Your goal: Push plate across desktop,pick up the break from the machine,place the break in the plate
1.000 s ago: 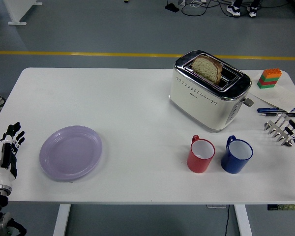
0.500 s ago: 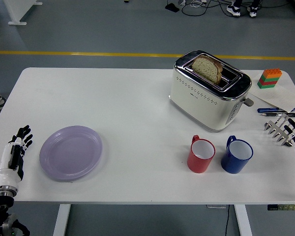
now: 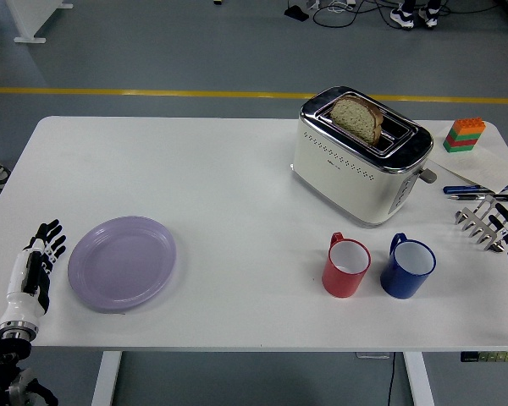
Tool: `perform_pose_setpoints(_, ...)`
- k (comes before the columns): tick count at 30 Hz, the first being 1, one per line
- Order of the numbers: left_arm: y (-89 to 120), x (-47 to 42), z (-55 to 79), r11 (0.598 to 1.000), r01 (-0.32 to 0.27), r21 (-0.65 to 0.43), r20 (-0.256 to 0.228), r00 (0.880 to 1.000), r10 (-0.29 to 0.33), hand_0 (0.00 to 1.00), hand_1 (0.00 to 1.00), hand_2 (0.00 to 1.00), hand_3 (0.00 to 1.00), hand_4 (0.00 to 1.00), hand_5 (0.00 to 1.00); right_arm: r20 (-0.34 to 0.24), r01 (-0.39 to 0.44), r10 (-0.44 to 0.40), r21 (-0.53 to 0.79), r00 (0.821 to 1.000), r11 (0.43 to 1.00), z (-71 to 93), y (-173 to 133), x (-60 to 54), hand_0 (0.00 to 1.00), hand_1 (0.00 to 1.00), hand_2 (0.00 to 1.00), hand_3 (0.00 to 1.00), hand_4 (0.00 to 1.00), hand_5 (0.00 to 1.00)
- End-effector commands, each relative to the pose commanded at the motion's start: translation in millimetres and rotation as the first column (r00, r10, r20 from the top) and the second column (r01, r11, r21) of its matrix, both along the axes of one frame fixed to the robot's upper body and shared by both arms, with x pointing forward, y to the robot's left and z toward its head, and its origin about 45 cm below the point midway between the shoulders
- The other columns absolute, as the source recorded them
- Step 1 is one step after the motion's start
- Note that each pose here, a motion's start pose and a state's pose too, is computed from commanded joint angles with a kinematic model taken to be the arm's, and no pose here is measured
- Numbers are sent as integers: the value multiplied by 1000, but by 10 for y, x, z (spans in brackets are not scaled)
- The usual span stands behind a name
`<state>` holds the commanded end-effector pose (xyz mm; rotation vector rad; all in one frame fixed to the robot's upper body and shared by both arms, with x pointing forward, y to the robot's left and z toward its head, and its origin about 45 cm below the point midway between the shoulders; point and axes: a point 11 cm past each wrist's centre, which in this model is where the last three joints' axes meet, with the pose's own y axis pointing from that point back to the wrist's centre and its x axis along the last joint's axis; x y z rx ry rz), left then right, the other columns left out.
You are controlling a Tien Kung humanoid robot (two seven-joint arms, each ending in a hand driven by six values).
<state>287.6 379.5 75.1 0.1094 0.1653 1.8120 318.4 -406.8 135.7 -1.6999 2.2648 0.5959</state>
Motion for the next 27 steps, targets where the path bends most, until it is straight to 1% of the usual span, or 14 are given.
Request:
perform_pose_setpoints(14,-32,-16,-66,1000,-11,-27,-15,1000,11,883,894,923,870,620,998,-1,-1,1,1,1000,1000,-5,9,1,857,806,863,842,603,494)
perform_pose_setpoints(22,-92,16,-85,999,-2,-46,-18,1000,2,871,884,923,870,615,998,0,-4,4,2,1000,1000,-2,17,7,857,805,863,842,602,492)
perform_pose_setpoints(27,-195,33,-111,997,16,-70,-21,1000,-17,871,884,923,870,615,998,-6,-6,6,1,1000,1000,-20,24,-3,857,805,863,842,602,492)
